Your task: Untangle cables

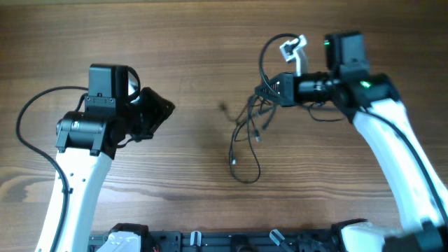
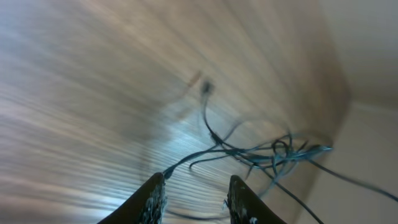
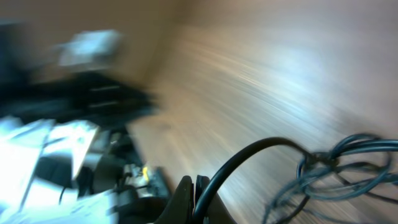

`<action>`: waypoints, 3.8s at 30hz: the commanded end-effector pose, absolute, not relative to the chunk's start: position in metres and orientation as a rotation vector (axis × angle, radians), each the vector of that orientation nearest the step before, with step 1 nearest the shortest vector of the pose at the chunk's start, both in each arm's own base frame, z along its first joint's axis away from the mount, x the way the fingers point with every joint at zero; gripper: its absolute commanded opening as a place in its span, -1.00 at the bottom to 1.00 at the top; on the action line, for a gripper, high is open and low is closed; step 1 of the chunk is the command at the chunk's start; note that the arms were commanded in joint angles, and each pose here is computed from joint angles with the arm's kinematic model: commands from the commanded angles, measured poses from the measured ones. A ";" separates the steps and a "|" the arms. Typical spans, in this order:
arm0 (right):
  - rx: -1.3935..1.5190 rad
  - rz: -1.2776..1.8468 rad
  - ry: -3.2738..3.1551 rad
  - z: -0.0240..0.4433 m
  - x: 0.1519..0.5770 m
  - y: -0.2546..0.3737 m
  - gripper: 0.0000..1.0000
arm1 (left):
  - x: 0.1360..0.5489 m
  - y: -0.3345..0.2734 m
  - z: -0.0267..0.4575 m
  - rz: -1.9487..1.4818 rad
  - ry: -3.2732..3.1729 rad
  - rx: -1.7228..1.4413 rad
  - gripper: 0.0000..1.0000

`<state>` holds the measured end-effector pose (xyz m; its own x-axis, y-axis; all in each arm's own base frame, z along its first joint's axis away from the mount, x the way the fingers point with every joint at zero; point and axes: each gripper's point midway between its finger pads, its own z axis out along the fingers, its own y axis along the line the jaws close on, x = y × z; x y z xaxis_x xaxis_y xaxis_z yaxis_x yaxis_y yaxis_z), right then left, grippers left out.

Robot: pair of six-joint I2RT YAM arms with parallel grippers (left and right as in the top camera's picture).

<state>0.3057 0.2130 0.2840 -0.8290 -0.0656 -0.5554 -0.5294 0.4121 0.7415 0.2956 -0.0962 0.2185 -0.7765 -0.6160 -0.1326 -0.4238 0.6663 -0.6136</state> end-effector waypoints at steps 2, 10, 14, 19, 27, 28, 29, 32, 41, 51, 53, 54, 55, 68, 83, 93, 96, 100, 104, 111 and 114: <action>-0.777 1.694 1.902 0.365 0.246 0.222 -0.91 | 0.291 -0.142 0.250 -1.163 2.539 -0.474 -0.30; -0.971 1.866 1.742 0.397 0.210 0.234 -0.91 | 0.286 -0.178 0.265 -1.258 2.503 -0.275 -0.19; -1.054 1.895 1.704 0.403 0.199 0.249 -0.91 | 0.283 -0.195 0.273 -1.286 2.475 -0.175 -0.07; -1.121 1.900 1.653 0.415 0.190 0.261 -0.92 | 0.282 -0.201 0.271 -1.259 2.482 -0.158 -0.11; -1.140 1.879 1.617 0.420 0.191 0.262 -0.91 | 0.273 -0.202 0.264 -1.254 2.529 -0.156 0.00; -1.139 1.880 1.618 0.420 0.191 0.262 -0.91 | 0.273 -0.202 0.264 -1.255 2.528 -0.156 0.00; -1.138 1.881 1.620 0.420 0.191 0.262 -0.91 | 0.273 -0.202 0.265 -1.260 2.527 -0.153 0.01; -1.134 1.889 1.630 0.416 0.191 0.262 -0.92 | 0.266 -0.210 0.272 -1.345 2.513 -0.077 0.09; -1.186 1.949 1.642 0.405 0.182 0.280 -0.91 | 0.258 -0.224 0.292 -1.488 2.441 0.063 0.21; -1.260 1.996 1.602 0.416 0.169 0.291 -0.91 | 0.261 -0.235 0.284 -1.504 2.460 0.095 0.31; -1.297 1.987 1.561 0.421 0.166 0.289 -0.91 | 0.260 -0.238 0.281 -1.517 2.473 0.102 0.23; -1.299 1.985 1.555 0.423 0.166 0.289 -0.92 | 0.259 -0.240 0.280 -1.525 2.479 0.107 0.02; -1.301 1.983 1.551 0.424 0.166 0.289 -0.91 | 0.260 -0.240 0.279 -1.525 2.484 0.103 -0.13; -1.297 1.986 1.559 0.420 0.167 0.289 -0.91 | 0.277 -0.220 0.262 -1.396 2.532 -0.058 -0.92; -0.664 1.739 2.091 0.346 0.243 0.284 -0.92 | 0.291 -0.135 0.208 -0.945 2.680 -0.618 -0.92; -0.283 1.423 2.410 0.286 0.274 0.250 -0.91 | 0.292 -0.128 0.207 -0.939 2.677 -0.656 -0.77; -0.381 1.535 2.323 0.304 0.268 0.259 -0.91 | 0.290 -0.131 0.209 -0.976 2.680 -0.645 -0.08; -0.560 1.701 2.156 0.336 0.255 0.271 -0.91 | 0.286 -0.145 0.217 -1.103 2.681 -0.596 0.38; -0.662 1.823 2.046 0.361 0.244 0.275 -0.91 | 0.282 -0.156 0.222 -1.155 2.685 -0.535 0.39; -0.746 1.892 1.942 0.383 0.238 0.277 -0.91 | 0.275 -0.180 0.226 -1.185 2.694 -0.407 0.36; -0.753 1.884 1.937 0.383 0.238 0.277 -0.91 | 0.273 -0.186 0.227 -1.193 2.696 -0.371 0.36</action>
